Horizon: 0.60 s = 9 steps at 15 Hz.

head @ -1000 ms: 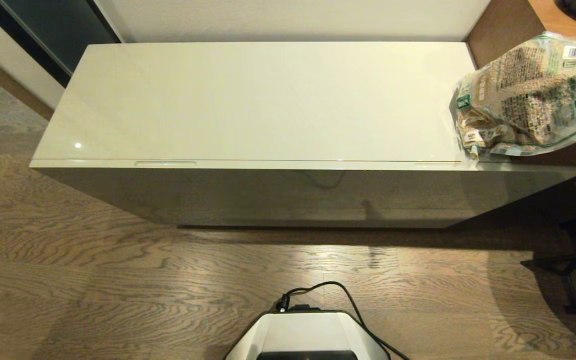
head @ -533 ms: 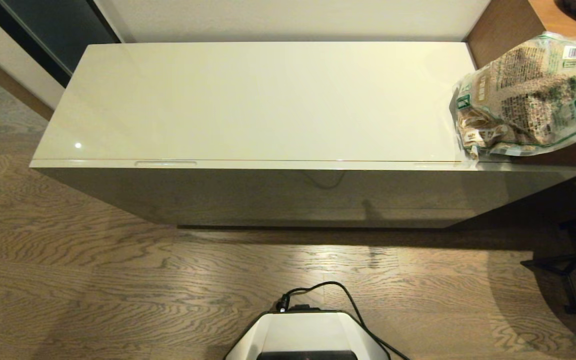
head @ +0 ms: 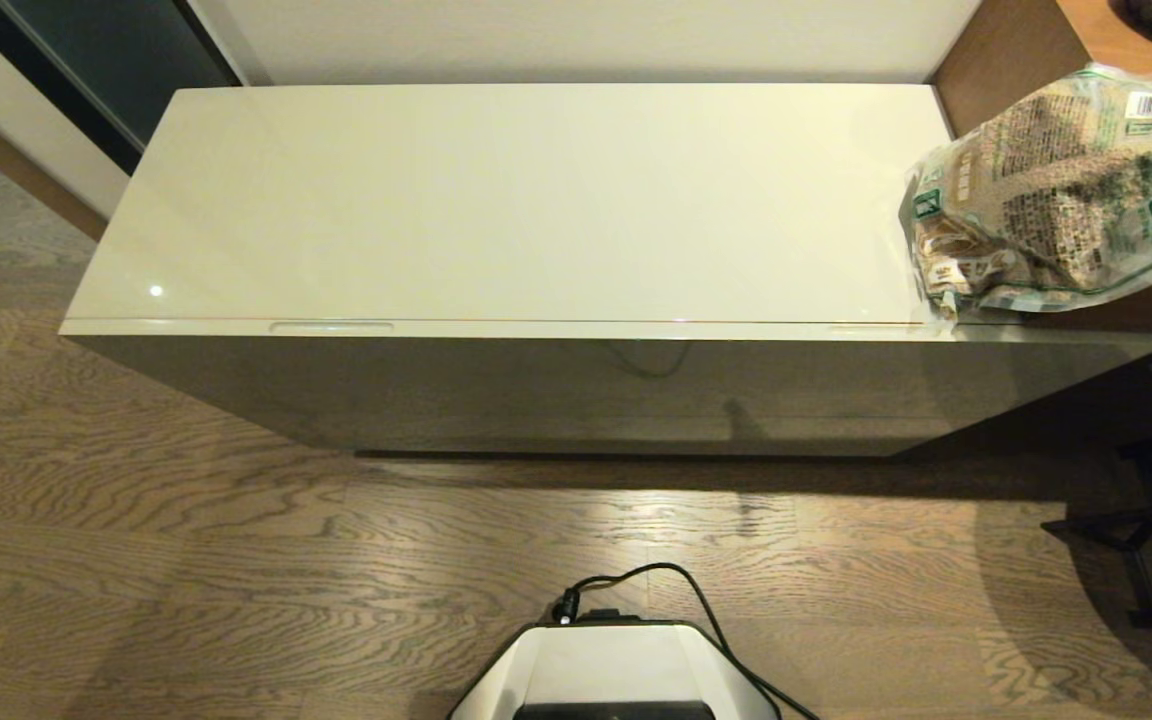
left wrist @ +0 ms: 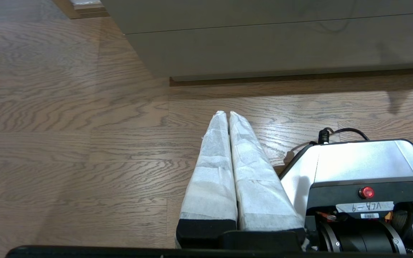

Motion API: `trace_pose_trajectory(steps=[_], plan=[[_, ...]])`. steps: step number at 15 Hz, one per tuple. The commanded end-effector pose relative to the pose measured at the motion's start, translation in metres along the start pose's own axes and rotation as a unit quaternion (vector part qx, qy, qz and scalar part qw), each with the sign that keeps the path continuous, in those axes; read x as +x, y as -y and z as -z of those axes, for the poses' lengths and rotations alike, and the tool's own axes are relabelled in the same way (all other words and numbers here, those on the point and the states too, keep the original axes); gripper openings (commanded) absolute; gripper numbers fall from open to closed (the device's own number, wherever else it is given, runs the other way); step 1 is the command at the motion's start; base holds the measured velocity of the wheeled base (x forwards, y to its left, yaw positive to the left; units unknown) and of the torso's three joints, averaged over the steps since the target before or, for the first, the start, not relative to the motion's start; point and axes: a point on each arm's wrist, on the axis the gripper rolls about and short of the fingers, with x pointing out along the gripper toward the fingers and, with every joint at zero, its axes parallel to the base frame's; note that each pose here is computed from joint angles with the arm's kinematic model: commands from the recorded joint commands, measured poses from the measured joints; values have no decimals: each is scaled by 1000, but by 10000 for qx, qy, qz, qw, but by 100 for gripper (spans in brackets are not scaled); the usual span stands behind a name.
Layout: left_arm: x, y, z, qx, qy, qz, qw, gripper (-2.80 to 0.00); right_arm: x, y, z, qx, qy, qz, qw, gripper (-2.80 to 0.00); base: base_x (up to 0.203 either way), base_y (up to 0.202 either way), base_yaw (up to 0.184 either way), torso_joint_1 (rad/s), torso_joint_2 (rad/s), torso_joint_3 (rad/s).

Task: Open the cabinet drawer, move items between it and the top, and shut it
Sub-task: Open the drawer

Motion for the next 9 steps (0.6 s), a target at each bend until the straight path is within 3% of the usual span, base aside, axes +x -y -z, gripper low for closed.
trace_pose_trajectory(steps=[1, 3, 5, 7, 9], plan=[[0, 0, 0, 2, 0, -2, 10000, -280, -23, -6, -25, 135, 137, -142, 9997, -280, 0, 0, 0, 0, 0, 0], [0, 0, 0, 2, 0, -2, 10000, -280, -15, -9, -60, 472, 92, -105, 9988, -280, 0, 0, 0, 0, 0, 0], [0, 0, 0, 2, 0, -2, 10000, -280, 28, -10, -94, 814, -507, 67, 9954, -280, 0, 0, 0, 0, 0, 0], [0, 0, 0, 2, 0, -2, 10000, -280, 96, -5, -104, 1077, -1555, 335, 9814, -280, 0, 0, 0, 0, 0, 0], [0, 0, 0, 2, 0, -2, 10000, -280, 160, 2, -93, 1371, -2521, 596, 9561, -280, 0, 0, 0, 0, 0, 0]])
